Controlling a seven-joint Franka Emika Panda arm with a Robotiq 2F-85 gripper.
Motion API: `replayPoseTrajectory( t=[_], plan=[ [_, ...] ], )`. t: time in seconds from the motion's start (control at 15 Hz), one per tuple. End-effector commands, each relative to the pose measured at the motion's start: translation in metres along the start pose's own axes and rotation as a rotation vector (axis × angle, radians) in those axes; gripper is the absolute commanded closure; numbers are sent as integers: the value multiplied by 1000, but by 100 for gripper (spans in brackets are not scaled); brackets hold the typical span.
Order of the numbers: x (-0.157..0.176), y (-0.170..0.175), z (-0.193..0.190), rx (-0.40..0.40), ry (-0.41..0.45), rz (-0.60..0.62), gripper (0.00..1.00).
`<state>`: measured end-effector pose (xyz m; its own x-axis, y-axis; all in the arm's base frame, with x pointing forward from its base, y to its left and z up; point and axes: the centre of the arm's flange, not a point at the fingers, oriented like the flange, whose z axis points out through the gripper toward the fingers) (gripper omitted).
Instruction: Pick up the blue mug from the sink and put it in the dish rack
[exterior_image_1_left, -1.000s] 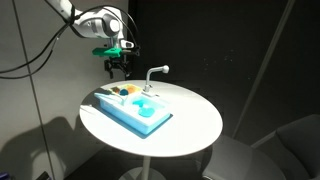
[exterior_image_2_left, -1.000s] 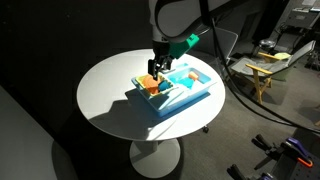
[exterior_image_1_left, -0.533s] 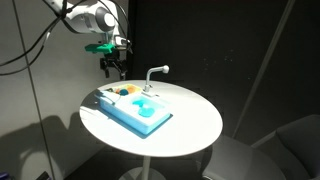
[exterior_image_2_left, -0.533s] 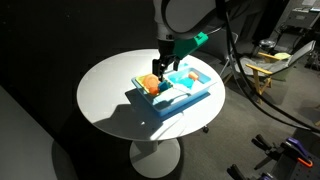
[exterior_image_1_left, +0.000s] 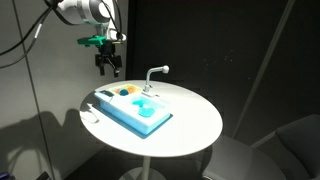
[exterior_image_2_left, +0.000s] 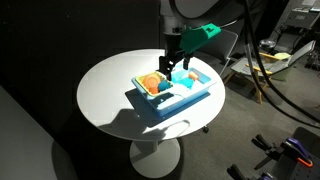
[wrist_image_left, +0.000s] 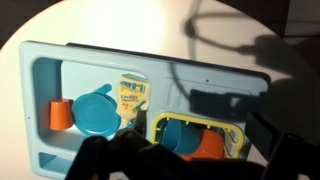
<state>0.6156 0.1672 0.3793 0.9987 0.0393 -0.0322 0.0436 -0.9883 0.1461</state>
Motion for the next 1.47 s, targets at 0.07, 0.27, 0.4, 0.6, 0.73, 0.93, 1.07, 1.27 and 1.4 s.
replayPoseTrajectory(
  t=[0.07, 0.27, 0.4, 0.6, 0.73, 0.93, 1.07, 1.27, 1.4],
  plan=[
    [-32, 5, -23, -7, -21, 35, 0],
    [-48, 7, -34, -1, -19, 33, 0],
    [-56, 9, -39, 4, -12, 26, 0],
    [-70, 13, -47, 22, 0, 22, 0],
    [-78, 16, -52, 41, 3, 28, 0],
    [-91, 21, -60, 81, 3, 28, 0],
    [-99, 25, -64, 114, 6, 31, 0],
    [-109, 35, -68, 155, 8, 40, 0],
    [-116, 44, -70, 171, 9, 51, 0]
  ],
)
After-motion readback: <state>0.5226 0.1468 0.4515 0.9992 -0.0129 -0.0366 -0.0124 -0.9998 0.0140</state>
